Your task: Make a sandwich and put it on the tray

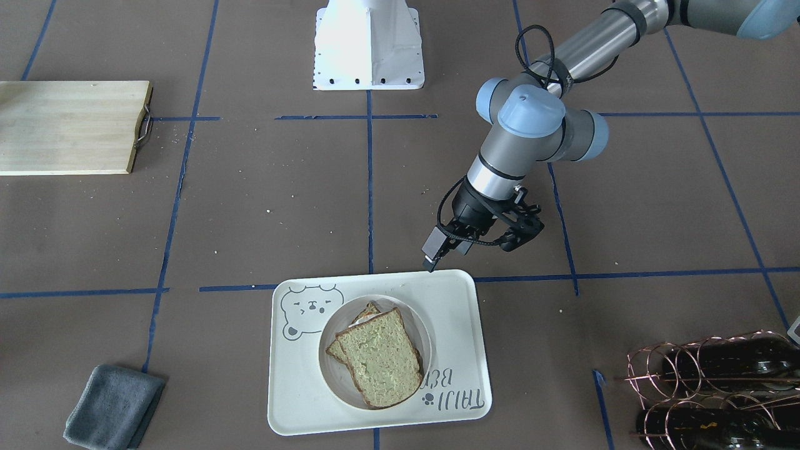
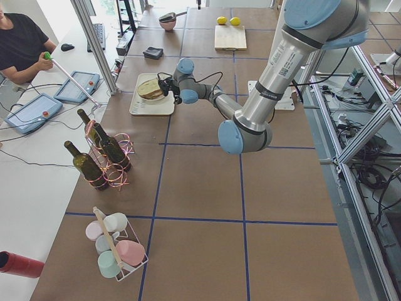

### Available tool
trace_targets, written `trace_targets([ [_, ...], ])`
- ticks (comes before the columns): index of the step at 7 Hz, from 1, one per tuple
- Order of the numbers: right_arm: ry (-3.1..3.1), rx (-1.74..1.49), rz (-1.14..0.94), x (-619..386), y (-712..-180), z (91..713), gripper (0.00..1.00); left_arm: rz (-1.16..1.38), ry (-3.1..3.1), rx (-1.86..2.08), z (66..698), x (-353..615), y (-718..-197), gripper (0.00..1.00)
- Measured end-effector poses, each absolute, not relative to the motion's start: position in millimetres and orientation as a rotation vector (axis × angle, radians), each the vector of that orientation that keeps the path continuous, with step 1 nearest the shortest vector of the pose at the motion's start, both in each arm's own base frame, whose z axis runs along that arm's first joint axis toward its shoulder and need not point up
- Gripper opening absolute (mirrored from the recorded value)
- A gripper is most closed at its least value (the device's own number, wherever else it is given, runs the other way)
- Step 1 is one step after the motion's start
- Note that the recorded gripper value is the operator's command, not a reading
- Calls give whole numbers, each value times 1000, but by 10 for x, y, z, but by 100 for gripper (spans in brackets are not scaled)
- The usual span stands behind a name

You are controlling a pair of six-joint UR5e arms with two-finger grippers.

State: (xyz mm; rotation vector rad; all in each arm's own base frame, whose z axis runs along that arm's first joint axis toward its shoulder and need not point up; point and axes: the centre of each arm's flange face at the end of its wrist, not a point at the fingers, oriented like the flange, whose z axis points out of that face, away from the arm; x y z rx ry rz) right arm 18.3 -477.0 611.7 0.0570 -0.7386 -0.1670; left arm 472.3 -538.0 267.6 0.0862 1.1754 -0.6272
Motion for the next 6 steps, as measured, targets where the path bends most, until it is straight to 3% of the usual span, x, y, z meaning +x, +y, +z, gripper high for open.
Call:
trace_targets([
  [6, -783, 53, -33, 715, -4621, 6302, 100, -163, 864, 337, 3199, 3023, -5172, 100],
])
